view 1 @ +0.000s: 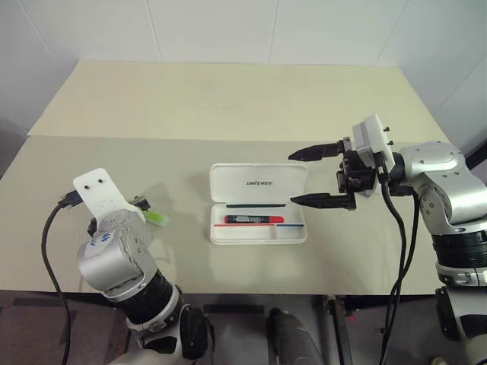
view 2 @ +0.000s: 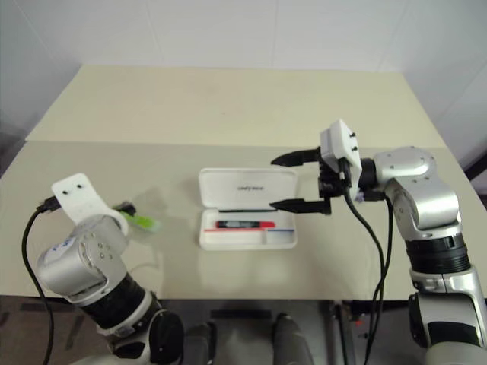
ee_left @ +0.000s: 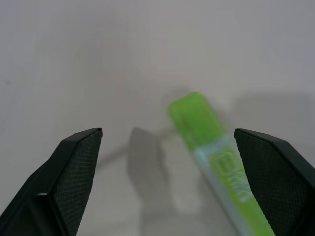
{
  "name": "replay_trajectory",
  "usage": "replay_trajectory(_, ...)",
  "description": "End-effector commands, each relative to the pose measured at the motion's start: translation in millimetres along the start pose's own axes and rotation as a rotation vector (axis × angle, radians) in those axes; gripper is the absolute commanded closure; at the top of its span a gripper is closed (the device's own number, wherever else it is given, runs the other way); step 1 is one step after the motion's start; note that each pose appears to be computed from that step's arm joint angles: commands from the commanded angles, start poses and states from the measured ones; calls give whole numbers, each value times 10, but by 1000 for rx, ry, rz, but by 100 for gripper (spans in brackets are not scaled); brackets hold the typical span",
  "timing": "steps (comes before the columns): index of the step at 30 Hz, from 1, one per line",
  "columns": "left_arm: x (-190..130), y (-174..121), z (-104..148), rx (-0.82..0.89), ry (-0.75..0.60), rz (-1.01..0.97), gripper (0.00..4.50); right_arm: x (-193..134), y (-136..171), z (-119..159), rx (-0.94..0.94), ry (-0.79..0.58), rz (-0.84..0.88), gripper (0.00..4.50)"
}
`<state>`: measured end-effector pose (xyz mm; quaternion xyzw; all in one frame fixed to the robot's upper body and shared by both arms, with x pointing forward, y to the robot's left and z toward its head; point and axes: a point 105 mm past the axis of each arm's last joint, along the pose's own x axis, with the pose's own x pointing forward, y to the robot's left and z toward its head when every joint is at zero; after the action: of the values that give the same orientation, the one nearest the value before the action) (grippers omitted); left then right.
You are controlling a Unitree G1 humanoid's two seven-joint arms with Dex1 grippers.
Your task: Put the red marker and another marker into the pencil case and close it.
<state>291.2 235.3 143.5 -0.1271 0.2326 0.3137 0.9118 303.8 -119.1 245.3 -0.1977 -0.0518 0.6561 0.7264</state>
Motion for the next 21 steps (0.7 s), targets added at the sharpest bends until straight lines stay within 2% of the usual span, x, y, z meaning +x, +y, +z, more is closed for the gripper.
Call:
replay_trajectory(1,-14,-196,-121,-9,55,-83,0,-4,-12,135,-57,-16,7,2)
replay_trajectory(9,-7,-385,-144,13,91,-140,0,-2,-5,164,-67,-21,-3,2)
replay_trajectory(17,23,-446,-151,4,124,-147,0,9,-10,181,-72,-29,-16,2)
replay_trajectory(21,24,-440,-185,-17,138,-159,89,16,-14,197,-77,-34,-18,0)
